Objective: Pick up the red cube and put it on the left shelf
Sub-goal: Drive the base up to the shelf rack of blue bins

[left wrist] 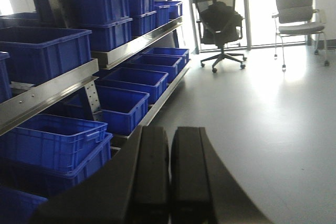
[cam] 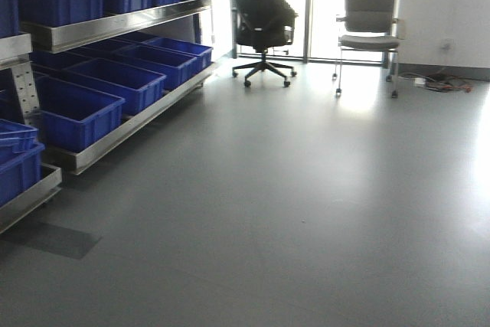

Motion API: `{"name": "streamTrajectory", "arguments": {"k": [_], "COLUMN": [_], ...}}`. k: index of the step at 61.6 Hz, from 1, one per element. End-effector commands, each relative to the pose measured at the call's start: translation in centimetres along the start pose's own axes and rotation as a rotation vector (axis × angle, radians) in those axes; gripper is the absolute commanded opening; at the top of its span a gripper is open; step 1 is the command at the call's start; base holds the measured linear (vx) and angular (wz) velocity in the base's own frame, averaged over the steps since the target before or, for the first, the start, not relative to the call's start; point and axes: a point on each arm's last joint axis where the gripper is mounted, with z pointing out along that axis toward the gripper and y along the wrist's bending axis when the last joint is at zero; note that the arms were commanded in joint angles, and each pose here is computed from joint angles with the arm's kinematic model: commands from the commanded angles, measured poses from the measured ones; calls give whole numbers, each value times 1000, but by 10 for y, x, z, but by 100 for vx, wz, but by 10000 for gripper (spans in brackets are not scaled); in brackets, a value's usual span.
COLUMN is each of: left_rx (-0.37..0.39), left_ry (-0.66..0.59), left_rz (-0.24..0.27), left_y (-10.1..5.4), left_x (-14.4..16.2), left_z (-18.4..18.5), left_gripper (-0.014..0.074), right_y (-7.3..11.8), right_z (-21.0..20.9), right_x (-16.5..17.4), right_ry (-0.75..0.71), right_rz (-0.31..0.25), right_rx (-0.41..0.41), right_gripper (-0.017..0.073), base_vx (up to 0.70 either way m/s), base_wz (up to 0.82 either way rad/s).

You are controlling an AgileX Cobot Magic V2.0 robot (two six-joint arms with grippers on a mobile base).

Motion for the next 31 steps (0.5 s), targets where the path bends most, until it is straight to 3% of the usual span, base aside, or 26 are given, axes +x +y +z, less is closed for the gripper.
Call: {"name": "streamTrajectory", "arguments": {"k": [1, 31], "left_rx": [-4, -4], "left_ry": [-69, -69], "left_rz": [-5, -5], "left_y": [0, 0], "left_x": [-1, -1], "left_z": [0, 0], "left_gripper": [106, 106], "right_y": [-1, -1], "right_z": [-3, -3], "right_x": [-16, -16], "right_ry": [-109, -105], "right_rz": [-22, -22], "right_rx": [4, 4], "right_gripper": [57, 57], "base_vx": [44, 42], "base_wz": [43, 48]}}
